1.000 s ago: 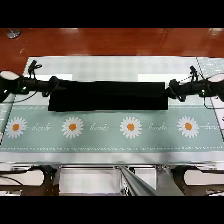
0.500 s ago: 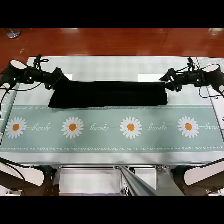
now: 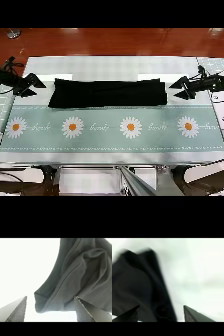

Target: Fold the shirts.

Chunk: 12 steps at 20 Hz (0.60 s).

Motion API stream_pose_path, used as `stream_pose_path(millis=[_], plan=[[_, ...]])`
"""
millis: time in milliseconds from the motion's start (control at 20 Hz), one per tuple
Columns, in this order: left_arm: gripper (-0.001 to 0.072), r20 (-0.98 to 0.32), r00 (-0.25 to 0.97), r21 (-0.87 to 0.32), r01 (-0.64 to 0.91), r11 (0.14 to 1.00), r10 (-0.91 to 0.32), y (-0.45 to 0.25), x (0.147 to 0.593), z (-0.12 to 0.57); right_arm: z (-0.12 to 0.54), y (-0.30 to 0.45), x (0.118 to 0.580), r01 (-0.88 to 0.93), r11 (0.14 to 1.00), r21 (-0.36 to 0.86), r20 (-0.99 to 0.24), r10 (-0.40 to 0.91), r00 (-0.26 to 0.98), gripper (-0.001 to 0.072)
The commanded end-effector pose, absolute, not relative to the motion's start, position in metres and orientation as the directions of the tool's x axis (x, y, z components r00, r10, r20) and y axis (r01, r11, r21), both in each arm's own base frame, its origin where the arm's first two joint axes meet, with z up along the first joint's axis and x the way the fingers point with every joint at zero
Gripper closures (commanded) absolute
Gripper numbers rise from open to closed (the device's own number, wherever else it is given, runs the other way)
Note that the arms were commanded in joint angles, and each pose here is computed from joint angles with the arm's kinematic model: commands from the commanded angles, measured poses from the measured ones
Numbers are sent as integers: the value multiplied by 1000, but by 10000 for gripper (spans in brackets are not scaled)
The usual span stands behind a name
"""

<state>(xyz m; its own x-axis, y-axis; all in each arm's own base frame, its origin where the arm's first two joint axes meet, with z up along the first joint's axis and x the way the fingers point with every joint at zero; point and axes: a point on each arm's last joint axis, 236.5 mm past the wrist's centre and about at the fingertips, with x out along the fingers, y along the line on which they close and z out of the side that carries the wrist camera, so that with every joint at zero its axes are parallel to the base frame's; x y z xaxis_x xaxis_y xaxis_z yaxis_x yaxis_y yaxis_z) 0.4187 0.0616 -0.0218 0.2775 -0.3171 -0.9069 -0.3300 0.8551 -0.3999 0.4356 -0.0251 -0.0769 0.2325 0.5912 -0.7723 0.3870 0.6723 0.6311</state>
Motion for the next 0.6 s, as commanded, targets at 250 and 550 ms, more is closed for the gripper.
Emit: stream_pose_path(millis=[250,550], plan=[[8,-814,427,-486,-128,865,-394,-43,398,1,-105,61,443,344,645,682,-721,673,167,101],[686,-765,384,-519,108,848,-517,-140,399,20,-31,49,440,153,730,666,-745,642,183,678]])
